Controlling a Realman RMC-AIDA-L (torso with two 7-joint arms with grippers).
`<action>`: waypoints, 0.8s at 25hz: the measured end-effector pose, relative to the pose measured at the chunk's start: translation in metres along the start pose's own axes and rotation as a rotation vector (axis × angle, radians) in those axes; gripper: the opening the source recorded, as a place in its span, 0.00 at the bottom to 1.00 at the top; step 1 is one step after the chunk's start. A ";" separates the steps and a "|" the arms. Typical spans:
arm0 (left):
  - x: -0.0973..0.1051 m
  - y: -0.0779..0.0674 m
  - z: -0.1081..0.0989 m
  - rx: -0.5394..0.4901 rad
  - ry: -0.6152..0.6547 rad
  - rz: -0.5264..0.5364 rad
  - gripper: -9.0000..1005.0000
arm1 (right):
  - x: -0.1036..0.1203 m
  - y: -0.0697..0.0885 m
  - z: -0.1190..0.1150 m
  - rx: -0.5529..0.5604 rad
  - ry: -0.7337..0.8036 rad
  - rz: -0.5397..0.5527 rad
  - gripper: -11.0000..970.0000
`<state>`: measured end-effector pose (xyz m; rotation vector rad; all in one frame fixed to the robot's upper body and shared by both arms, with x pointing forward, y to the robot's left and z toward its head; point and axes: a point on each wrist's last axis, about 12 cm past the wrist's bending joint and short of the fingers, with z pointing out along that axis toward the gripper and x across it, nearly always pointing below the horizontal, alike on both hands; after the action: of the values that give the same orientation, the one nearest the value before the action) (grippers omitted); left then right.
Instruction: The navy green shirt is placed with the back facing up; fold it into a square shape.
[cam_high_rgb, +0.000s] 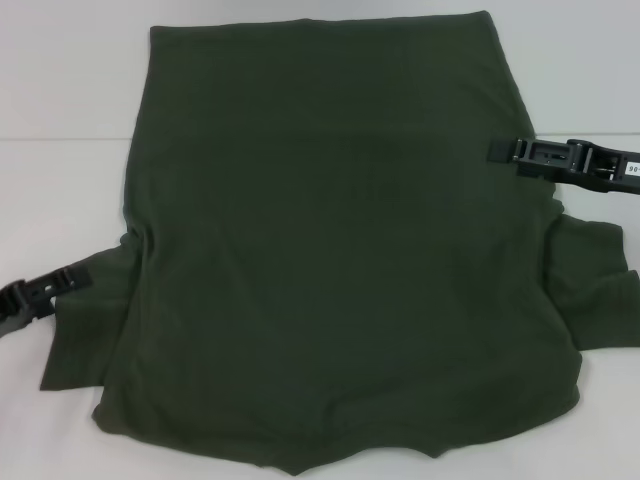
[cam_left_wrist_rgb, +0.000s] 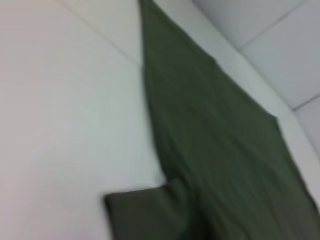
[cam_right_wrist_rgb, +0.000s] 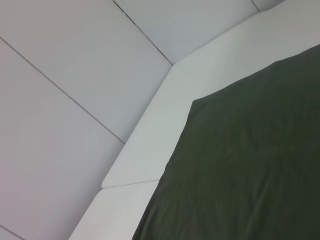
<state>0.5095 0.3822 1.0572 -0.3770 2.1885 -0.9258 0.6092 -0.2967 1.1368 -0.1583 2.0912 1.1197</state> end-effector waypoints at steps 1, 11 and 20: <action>0.002 0.003 0.001 -0.014 -0.008 -0.001 0.92 | 0.000 0.000 0.000 0.000 0.000 -0.001 0.93; 0.004 0.008 0.005 -0.053 -0.027 0.006 0.92 | 0.000 0.000 -0.001 0.000 -0.008 0.002 0.92; 0.007 0.001 0.010 -0.010 0.009 0.011 0.92 | 0.000 -0.001 -0.002 0.002 -0.013 0.005 0.92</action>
<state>0.5117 0.3744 1.0482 -0.3653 2.2022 -0.9125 0.6090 -0.2989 1.1368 -0.1453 2.0823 1.1187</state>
